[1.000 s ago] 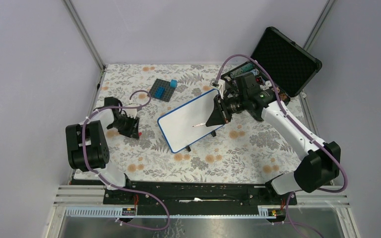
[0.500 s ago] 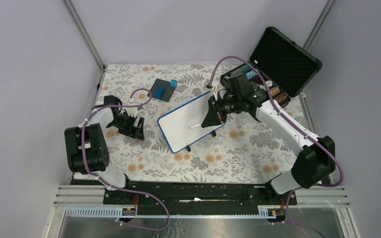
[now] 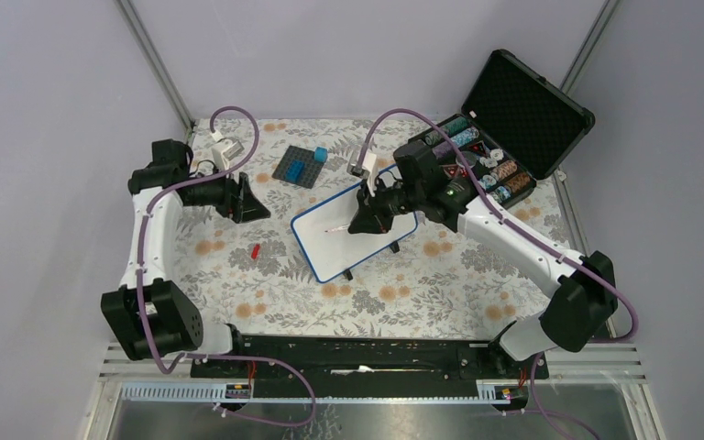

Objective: Write a sentence on the whiteboard
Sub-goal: Adjust the whiteboard on the whiteboard stand, then hold the whiteboard on the whiteboard stand, then write a sentence on the whiteboard.

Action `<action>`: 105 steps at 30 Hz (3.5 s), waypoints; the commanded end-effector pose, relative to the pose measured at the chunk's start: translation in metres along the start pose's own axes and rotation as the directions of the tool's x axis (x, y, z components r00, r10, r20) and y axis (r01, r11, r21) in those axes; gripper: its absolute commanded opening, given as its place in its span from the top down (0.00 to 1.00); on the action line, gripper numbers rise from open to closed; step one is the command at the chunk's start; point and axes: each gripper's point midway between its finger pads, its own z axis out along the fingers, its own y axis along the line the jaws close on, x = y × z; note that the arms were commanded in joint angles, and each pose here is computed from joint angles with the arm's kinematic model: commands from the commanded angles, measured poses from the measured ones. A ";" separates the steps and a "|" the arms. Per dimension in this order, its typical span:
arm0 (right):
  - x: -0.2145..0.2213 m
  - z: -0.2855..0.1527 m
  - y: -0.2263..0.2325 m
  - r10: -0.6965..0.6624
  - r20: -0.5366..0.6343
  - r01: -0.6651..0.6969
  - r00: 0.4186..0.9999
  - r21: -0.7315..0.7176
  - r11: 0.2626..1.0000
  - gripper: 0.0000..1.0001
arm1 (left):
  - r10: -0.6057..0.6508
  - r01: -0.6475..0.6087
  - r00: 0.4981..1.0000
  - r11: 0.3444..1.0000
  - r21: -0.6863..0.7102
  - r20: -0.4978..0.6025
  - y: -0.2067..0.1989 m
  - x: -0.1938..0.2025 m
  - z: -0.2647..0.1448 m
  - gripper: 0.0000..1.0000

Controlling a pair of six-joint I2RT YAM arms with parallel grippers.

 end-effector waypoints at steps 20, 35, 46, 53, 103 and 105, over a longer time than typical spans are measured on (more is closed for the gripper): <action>-0.039 0.001 0.006 -0.262 0.026 0.262 0.965 -0.015 0.965 1.00 | -0.030 0.080 0.989 0.933 0.352 -0.145 -0.069 -0.009 0.097 0.50; -0.021 -0.006 0.019 -0.254 -0.013 0.252 0.967 -0.070 0.965 1.00 | -0.019 0.131 0.959 0.916 0.380 -0.283 -0.063 0.003 0.125 1.00; -0.017 -0.002 0.020 -0.245 -0.012 0.243 0.969 -0.094 0.965 1.00 | 0.067 0.064 0.941 0.926 0.372 -0.330 -0.069 0.013 0.127 0.81; -0.025 0.001 0.010 -0.272 -0.008 0.271 0.962 -0.055 0.961 1.00 | 0.001 0.061 0.985 0.932 0.357 -0.172 -0.056 -0.025 0.085 0.47; -0.024 0.047 -0.048 -0.136 0.023 0.131 0.990 0.150 0.980 1.00 | -0.061 0.120 0.985 0.912 0.392 -0.160 -0.050 -0.012 0.086 1.00; -0.024 0.049 -0.047 -0.137 0.019 0.132 0.990 0.150 0.980 1.00 | -0.061 0.121 0.985 0.912 0.392 -0.163 -0.050 -0.011 0.087 1.00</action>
